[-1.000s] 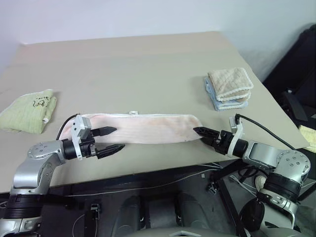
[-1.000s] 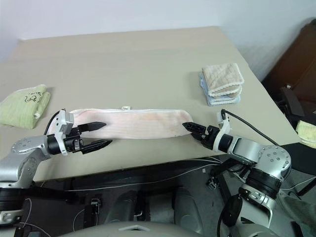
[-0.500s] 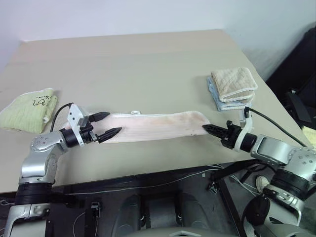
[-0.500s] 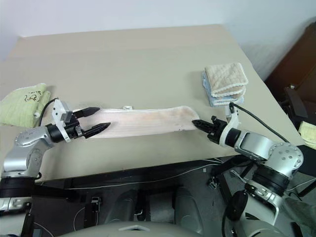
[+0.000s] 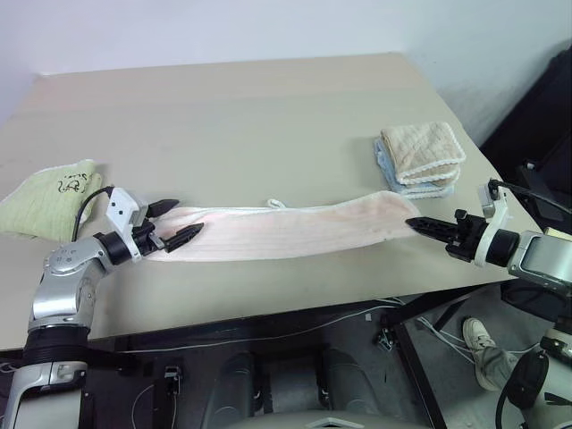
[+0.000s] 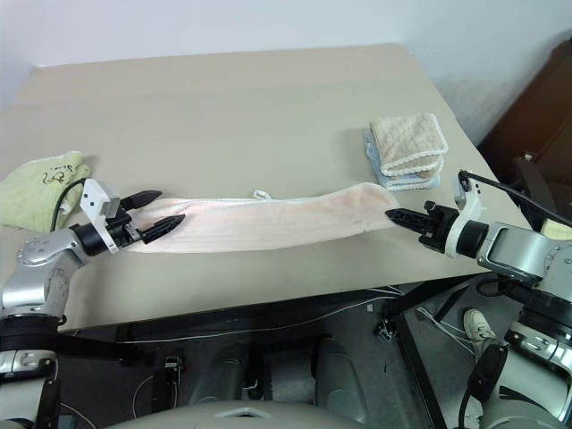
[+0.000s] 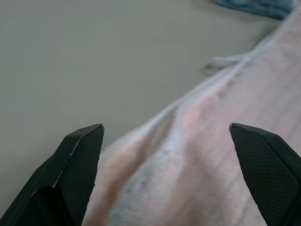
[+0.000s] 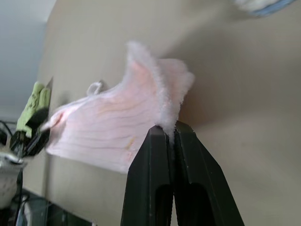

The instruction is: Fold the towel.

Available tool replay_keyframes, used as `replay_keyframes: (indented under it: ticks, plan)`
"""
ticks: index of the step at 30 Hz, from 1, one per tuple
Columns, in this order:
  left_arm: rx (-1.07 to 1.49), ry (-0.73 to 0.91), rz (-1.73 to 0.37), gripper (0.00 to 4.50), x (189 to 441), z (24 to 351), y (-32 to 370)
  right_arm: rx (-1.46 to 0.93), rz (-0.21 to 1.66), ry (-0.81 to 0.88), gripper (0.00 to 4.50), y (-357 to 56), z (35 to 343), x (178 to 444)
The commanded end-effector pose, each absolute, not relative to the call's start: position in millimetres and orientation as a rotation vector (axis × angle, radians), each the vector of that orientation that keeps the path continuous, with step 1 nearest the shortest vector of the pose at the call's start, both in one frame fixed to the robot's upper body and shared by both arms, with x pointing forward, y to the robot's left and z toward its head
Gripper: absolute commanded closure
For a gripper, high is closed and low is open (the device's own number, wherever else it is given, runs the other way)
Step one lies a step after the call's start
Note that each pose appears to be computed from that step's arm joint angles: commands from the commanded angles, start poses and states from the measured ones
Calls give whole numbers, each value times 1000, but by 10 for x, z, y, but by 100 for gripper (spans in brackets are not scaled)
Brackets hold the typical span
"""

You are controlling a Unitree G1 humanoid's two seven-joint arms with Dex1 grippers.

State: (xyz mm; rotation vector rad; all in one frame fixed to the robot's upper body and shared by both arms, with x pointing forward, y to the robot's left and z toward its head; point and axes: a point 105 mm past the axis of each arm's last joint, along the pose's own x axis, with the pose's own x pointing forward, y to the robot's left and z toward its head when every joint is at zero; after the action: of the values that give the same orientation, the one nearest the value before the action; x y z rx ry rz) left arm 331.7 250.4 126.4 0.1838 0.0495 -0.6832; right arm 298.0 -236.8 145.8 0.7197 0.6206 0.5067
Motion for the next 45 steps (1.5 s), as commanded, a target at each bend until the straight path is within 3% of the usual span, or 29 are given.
replay_keyframes:
  ticks: [1,6,10,14,19,33,45]
  plan:
    - [234,-4,-581,0,3418,1378,2656,672,515,579,447,-2411,1579,2960]
    - [294,3,-496,0,3495,1288,2749,643,540,555,447,-2409,1648,2920]
    - [152,-97,-514,0,3483,1437,2644,610,603,508,447,-2327,1792,2892]
    - [60,-223,-468,0,3511,1719,2668,431,725,508,447,-2026,1909,2776]
    - [24,-266,-465,0,3518,1849,2651,340,831,486,447,-1729,2015,2776]
    - [71,-245,-509,0,3478,1822,2485,295,962,518,447,-1150,1980,2923]
    - [83,-239,-530,0,3500,1805,2419,256,990,594,447,-566,1620,3060]
